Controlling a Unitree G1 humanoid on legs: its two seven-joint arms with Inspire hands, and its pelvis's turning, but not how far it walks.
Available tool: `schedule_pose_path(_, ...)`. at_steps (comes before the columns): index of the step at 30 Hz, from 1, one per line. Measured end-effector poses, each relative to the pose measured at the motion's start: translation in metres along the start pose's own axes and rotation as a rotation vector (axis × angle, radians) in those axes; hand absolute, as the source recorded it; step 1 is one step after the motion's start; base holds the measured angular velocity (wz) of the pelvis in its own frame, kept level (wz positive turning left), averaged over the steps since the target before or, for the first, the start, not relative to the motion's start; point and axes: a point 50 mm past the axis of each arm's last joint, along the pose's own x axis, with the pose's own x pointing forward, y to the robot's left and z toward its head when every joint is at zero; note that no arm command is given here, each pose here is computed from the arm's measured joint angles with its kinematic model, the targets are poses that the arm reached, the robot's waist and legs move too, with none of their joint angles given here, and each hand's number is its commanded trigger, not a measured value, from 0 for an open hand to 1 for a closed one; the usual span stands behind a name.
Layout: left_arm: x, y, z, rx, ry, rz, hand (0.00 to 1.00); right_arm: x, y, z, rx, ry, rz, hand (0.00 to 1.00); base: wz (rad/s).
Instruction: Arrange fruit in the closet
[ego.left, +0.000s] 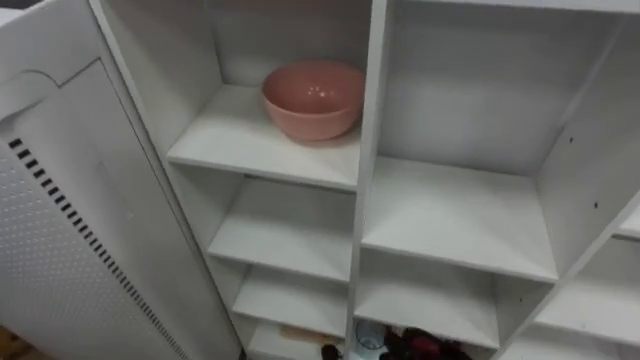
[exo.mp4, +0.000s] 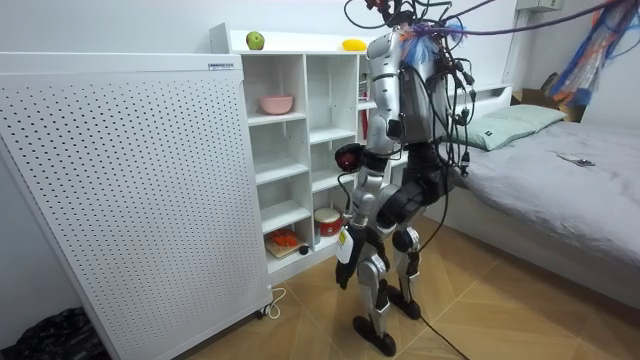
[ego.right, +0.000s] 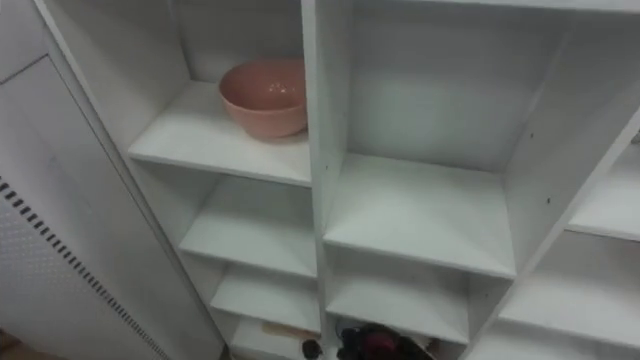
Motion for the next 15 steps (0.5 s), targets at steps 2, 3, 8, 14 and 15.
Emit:
schedule_pose_path(2, 0.000, 0.000, 0.001, -0.024, 0.000, 0.007, 0.00, 0.001, -0.005, 0.016, 0.052, -0.049, -0.041, 1.00, 0.00)
schedule_pose_path(3, 0.000, -0.001, 0.001, -0.027, 0.001, 0.007, 0.00, 0.001, -0.006, 0.019, 0.056, -0.059, -0.050, 1.00, -0.08)
schedule_pose_path(8, 0.000, 0.000, 0.003, -0.080, -0.005, 0.002, 0.00, 0.005, -0.007, 0.049, 0.187, -0.171, -0.093, 1.00, -0.03)
schedule_pose_path(14, 0.000, 0.001, 0.012, -0.158, -0.034, -0.004, 0.00, 0.009, 0.000, 0.077, 0.310, -0.280, -0.092, 1.00, 0.01)
schedule_pose_path(15, 0.000, 0.001, 0.012, -0.166, -0.034, -0.006, 0.00, 0.008, -0.001, 0.080, 0.317, -0.288, -0.101, 1.00, 0.00)
